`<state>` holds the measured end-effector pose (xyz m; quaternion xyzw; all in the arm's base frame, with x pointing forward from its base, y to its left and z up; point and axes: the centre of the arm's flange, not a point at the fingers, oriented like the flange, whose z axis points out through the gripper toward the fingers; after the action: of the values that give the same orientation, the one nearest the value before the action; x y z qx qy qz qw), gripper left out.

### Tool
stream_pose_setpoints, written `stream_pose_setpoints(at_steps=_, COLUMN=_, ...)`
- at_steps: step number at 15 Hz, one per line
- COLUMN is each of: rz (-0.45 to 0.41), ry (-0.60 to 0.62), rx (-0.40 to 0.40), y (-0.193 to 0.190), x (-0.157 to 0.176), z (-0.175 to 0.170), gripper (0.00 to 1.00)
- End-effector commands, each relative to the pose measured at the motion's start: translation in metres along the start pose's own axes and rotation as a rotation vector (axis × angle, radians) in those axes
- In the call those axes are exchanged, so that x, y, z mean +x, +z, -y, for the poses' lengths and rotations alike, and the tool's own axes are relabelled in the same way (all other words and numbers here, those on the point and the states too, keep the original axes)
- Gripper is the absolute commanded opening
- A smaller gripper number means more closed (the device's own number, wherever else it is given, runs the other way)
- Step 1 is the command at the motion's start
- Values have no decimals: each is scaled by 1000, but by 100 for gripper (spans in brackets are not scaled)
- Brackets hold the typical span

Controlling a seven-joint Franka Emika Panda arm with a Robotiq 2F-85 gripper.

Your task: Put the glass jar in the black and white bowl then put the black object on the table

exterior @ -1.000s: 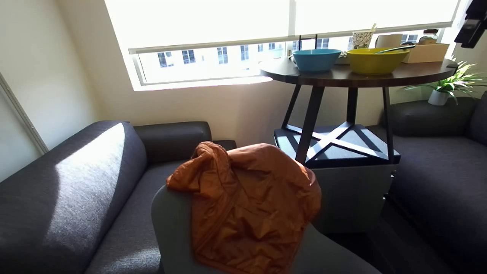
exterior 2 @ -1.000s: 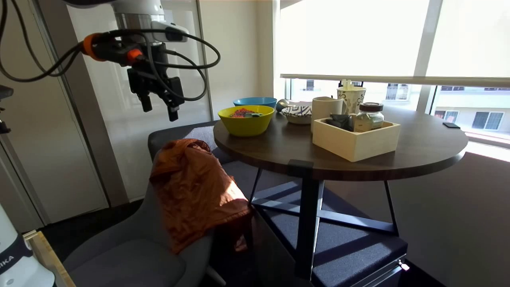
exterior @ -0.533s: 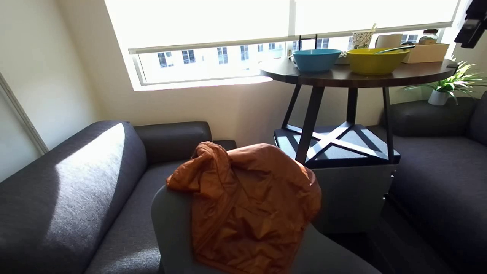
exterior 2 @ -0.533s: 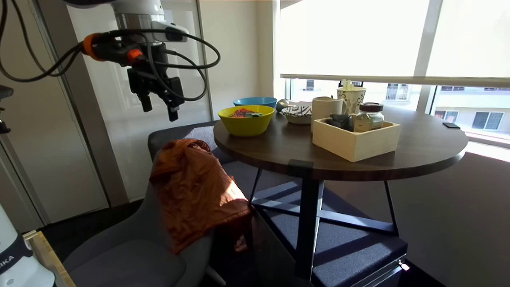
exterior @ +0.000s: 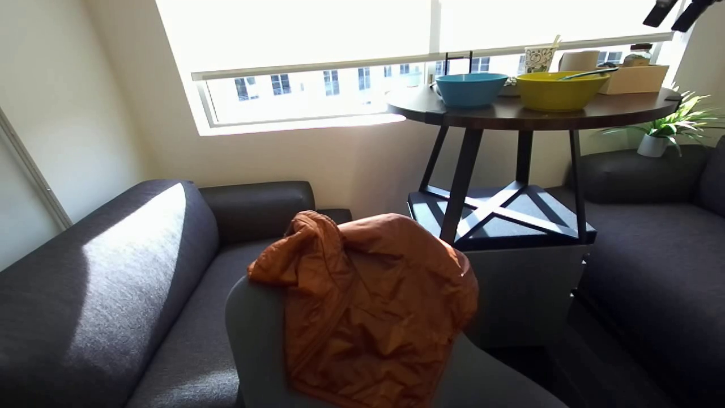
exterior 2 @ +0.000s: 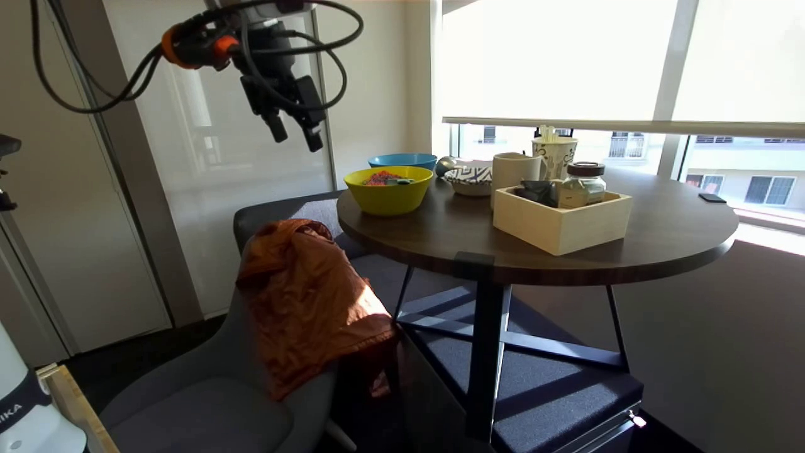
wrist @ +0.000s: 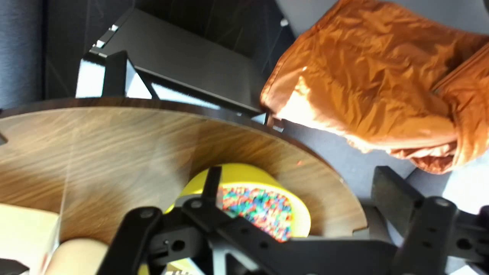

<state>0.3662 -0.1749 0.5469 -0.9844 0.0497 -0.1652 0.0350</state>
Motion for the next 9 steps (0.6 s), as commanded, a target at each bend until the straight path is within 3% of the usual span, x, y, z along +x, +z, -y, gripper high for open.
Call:
stream_pose_setpoints(at_steps=1, rz=-116, ry=138, rx=-100, y=-27, x=60, z=-8, gripper=100)
stream_pose_setpoints(at_steps=6, rz=-279, ry=249, rx=-278, y=-65, x=132, z=-18, gripper=100)
stream_pose_setpoints(at_steps=9, rz=-293, ry=217, rx=-417, y=-76, x=168, z=-43, gripper=100)
